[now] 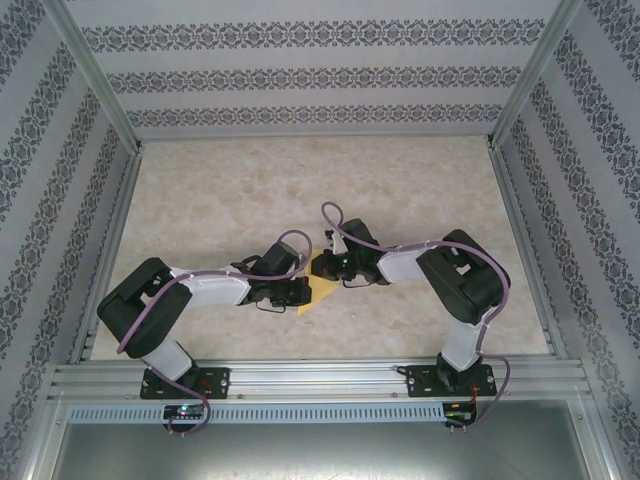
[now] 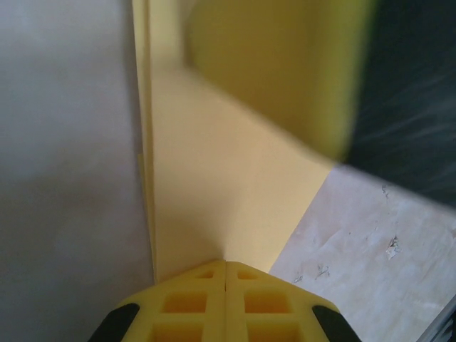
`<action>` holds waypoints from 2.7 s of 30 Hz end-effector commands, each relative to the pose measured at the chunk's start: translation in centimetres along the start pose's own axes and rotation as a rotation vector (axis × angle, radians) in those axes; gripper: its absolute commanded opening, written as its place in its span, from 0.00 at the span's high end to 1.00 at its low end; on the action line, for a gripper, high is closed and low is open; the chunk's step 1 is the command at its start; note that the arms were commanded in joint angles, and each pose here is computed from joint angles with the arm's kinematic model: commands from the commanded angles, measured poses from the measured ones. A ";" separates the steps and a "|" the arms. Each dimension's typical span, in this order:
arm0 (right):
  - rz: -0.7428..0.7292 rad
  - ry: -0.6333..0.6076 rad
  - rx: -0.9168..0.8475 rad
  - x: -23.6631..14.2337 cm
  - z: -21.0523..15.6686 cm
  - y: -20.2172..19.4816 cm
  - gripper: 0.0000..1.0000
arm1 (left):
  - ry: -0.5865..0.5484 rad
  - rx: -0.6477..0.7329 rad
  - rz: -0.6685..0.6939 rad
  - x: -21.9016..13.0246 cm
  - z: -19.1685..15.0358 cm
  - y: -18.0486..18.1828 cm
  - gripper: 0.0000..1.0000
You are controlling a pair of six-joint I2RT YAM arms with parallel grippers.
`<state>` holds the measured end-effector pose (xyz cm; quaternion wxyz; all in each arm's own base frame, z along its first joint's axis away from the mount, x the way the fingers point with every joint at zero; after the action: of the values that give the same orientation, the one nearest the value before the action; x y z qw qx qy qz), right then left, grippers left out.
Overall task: Fold a paper plane with a square sheet of paper (pick it up from the middle)
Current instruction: Fourth fold the wing at the center of the table.
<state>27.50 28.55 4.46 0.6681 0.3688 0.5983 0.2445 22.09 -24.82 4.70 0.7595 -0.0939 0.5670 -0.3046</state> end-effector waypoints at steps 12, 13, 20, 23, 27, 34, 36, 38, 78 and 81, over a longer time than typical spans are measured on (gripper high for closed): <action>-0.042 -0.134 0.075 -1.5 5.0 -3.1 0.90 | 0.170 -0.078 0.172 0.6 -5.1 4.3 0.98; -0.056 -0.146 0.081 -1.7 5.5 -3.3 0.90 | 0.169 -0.076 0.170 0.6 -5.1 4.3 0.98; -0.118 -0.224 0.121 -3.5 8.8 -4.1 0.90 | 0.170 -0.074 0.163 0.4 -5.3 4.2 0.98; -0.153 -0.240 0.136 -4.1 9.8 -4.2 0.91 | 0.165 -0.076 0.163 0.5 -5.2 4.2 0.98; -0.075 -0.233 0.095 -5.1 9.8 -1.8 0.91 | 0.154 -0.062 0.139 0.3 -4.7 3.6 0.98; -0.044 -0.234 0.068 -7.8 7.3 -0.1 0.89 | 0.046 0.017 0.039 -1.4 0.4 -0.2 0.93; -0.041 -0.232 0.073 -8.3 6.4 -0.2 0.88 | 0.006 0.040 0.026 -2.3 2.1 -1.4 0.91; -0.042 -0.225 0.073 -8.7 5.5 -0.3 0.87 | -0.021 0.059 0.042 -3.1 3.2 -1.9 0.87; -0.021 -0.150 0.095 -6.6 -0.5 0.3 0.85 | -0.021 0.094 0.196 -1.9 5.8 -0.6 0.83; -0.003 -0.155 0.083 -6.0 -0.1 1.2 0.88 | -0.008 0.089 0.186 -1.2 5.7 -0.5 0.83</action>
<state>25.32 23.08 7.79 0.6946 0.4038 0.5735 0.1601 26.15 -25.13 7.87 0.7909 -0.0023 0.5599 -0.2471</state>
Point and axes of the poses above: each hand's point on the last joint's axis, 136 mm out from that joint toward the fingers, its own x axis out along the fingers, its own y axis along the line the jaws close on, z = x × y, the point moved 4 cm from there along -x, back along the fingers, and after that the axes turned 14 degrees about x, right-handed, at the moved point
